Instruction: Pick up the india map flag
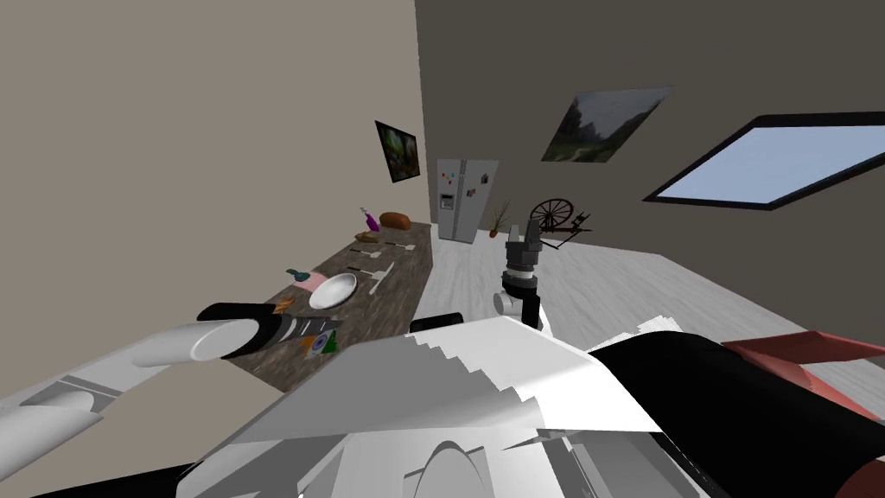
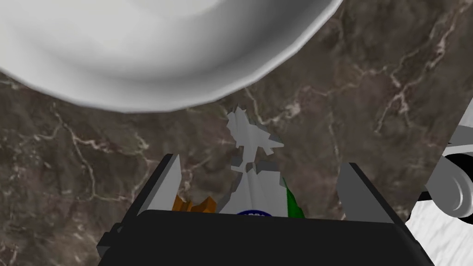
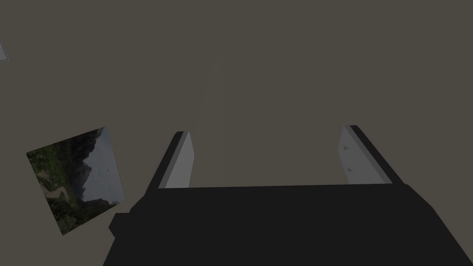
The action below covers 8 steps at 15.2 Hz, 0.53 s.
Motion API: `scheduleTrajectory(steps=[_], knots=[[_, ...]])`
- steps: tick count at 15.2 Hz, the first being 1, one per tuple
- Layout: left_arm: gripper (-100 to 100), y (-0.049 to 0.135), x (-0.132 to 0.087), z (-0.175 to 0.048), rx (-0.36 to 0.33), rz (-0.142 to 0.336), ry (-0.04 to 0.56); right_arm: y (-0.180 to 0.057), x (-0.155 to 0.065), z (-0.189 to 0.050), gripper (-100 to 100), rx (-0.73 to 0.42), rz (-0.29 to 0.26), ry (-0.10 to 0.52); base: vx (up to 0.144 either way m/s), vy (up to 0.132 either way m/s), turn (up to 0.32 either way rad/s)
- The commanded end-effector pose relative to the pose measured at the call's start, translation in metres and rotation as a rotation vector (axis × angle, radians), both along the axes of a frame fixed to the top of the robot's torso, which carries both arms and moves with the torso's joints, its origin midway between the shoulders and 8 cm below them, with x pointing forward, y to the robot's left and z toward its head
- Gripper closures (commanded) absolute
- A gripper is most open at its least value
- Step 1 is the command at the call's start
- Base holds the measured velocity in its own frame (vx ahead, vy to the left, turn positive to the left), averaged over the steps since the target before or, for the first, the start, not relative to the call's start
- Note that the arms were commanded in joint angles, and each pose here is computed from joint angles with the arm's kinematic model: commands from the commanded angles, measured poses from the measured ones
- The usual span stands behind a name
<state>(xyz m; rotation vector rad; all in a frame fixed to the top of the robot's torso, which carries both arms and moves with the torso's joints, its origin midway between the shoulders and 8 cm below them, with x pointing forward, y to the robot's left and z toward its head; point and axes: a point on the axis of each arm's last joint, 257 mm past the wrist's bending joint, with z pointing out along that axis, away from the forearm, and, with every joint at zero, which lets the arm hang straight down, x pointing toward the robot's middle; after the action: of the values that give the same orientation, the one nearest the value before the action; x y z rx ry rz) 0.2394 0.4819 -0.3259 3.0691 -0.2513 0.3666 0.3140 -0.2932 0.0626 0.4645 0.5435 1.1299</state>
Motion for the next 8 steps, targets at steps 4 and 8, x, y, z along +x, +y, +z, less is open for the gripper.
scheduleTrajectory(steps=[4, 8], knots=[[-100, 0.012, -0.009, -0.023, 0.000, 0.033, -0.002, 0.000, 0.000, 0.000, 0, 0.000, 0.000, 0.000, -0.003, -0.016, -0.113], [100, 0.009, -0.006, -0.018, 0.002, 0.027, -0.003, 0.000, 0.000, 0.000, 0, 0.000, 0.000, 0.000, -0.002, -0.003, -0.007]])
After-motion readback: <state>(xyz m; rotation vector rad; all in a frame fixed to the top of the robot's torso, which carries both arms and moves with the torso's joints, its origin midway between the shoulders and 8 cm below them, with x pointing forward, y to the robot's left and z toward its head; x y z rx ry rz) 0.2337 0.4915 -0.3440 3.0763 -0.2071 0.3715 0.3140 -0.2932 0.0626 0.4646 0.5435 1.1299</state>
